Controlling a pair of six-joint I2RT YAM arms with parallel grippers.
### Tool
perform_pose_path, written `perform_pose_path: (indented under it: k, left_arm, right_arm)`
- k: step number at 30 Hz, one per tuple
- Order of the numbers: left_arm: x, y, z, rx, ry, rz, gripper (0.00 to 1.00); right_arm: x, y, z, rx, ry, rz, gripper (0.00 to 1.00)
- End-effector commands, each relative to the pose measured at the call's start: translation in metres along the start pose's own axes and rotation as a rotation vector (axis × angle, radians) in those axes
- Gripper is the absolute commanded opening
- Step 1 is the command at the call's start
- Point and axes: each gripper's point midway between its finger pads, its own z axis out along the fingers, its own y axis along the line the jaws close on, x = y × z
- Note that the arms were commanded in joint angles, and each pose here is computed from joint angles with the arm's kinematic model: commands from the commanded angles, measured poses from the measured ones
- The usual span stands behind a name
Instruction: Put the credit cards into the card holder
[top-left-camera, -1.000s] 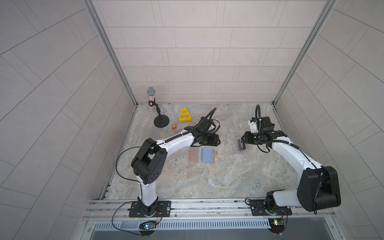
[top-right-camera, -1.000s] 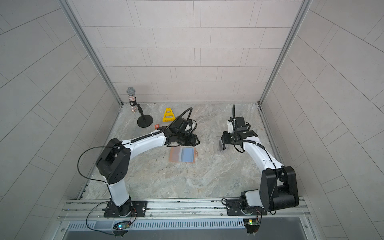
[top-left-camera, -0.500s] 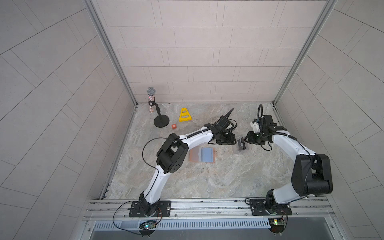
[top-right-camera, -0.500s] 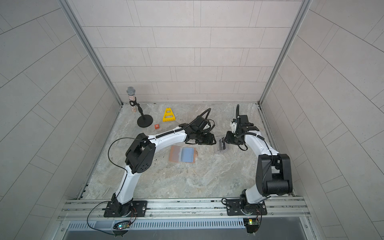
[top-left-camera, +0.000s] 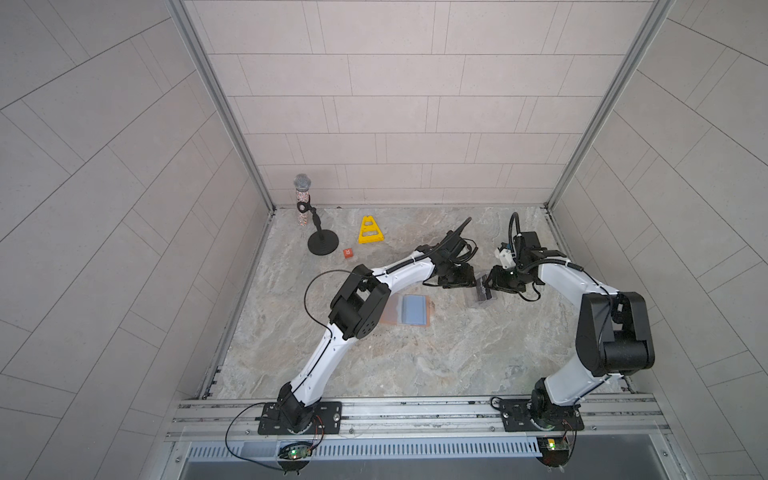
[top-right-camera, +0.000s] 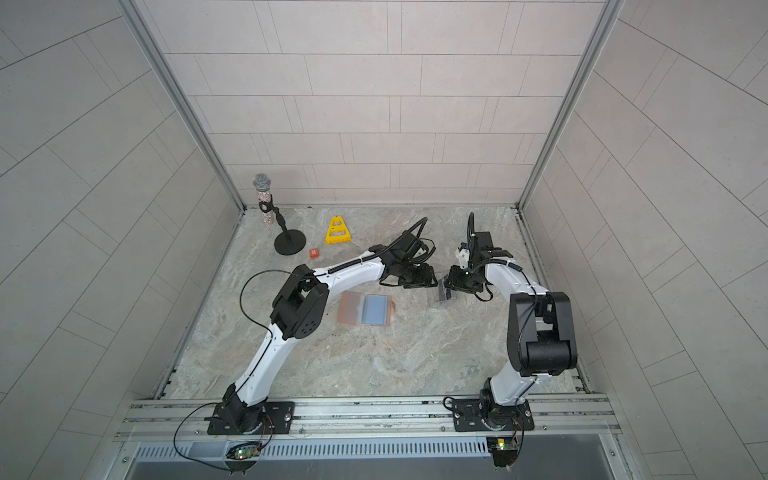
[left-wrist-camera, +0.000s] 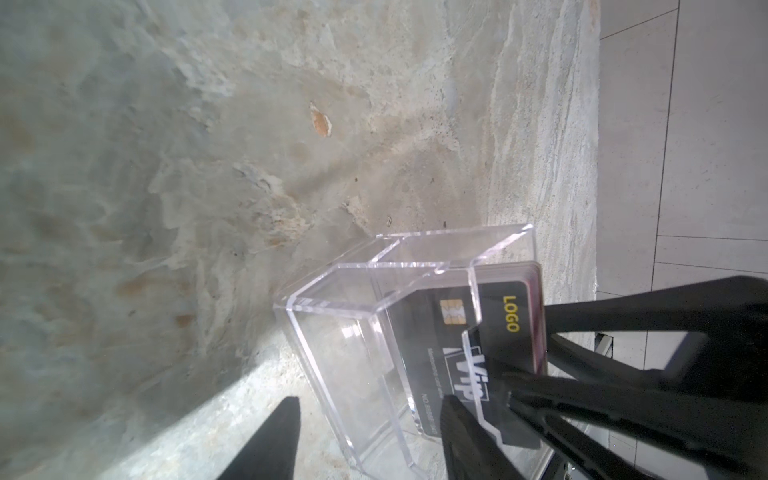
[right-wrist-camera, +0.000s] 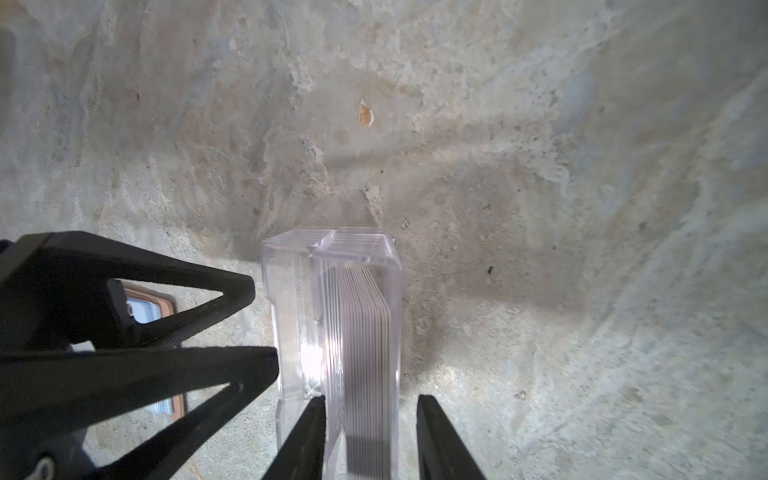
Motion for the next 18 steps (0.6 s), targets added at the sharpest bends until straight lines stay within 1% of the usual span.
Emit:
perform_pose_path:
  k: [1, 7, 18]
  left_arm:
    - [0.003, 0.006, 0.005, -0.014, 0.026, -0.018, 0.58]
    - [0.007, 0.012, 0.016, -0.014, 0.046, -0.035, 0.54]
    - [0.02, 0.028, 0.021, -0.054, 0.068, -0.053, 0.48]
  right_arm:
    - [-0.004, -0.002, -0.003, 0.014, -0.002, -0.017, 0.38]
    - [-0.003, -0.004, 0.0, 0.017, 0.007, -0.013, 0.37]
    - [-0.002, -0.011, 0.006, 0.049, 0.026, -0.011, 0.36]
